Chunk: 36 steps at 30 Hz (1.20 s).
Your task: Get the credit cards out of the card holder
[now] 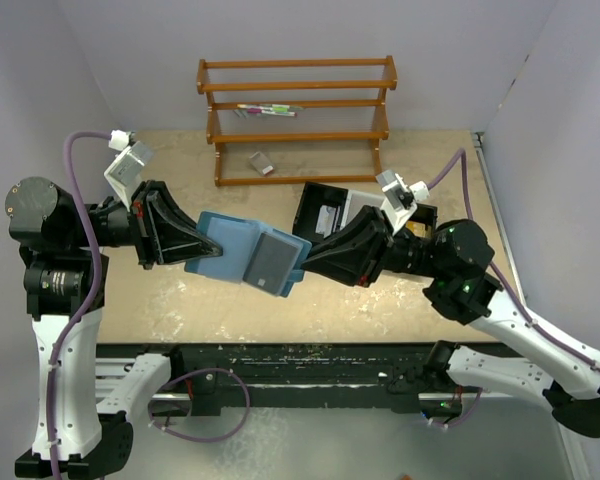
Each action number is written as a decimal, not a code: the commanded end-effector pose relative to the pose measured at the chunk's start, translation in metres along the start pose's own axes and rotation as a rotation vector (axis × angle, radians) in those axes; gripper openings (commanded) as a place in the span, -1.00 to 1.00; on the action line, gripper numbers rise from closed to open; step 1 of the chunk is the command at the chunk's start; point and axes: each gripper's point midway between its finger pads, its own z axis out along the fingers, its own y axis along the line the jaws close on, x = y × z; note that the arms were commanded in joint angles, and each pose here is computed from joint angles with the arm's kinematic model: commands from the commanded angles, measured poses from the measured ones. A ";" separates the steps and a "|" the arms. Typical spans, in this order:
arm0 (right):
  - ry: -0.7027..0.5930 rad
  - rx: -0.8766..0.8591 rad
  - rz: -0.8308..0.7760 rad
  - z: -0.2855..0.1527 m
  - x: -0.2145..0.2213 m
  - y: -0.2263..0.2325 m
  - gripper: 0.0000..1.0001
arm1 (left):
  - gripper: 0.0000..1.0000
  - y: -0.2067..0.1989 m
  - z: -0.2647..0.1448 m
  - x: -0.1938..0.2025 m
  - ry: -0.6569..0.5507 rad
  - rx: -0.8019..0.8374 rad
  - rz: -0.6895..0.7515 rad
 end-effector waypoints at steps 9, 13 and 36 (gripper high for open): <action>-0.028 0.073 -0.005 0.008 -0.011 -0.013 -0.62 | -1.00 -0.005 0.000 -0.005 -0.008 -0.003 0.030; -0.037 0.076 -0.011 0.008 -0.015 -0.011 -0.60 | -1.00 -0.006 0.000 -0.005 -0.006 -0.001 0.033; -0.060 0.021 0.006 0.020 -0.022 -0.005 -0.10 | -1.00 -0.006 0.000 -0.005 -0.007 -0.002 0.043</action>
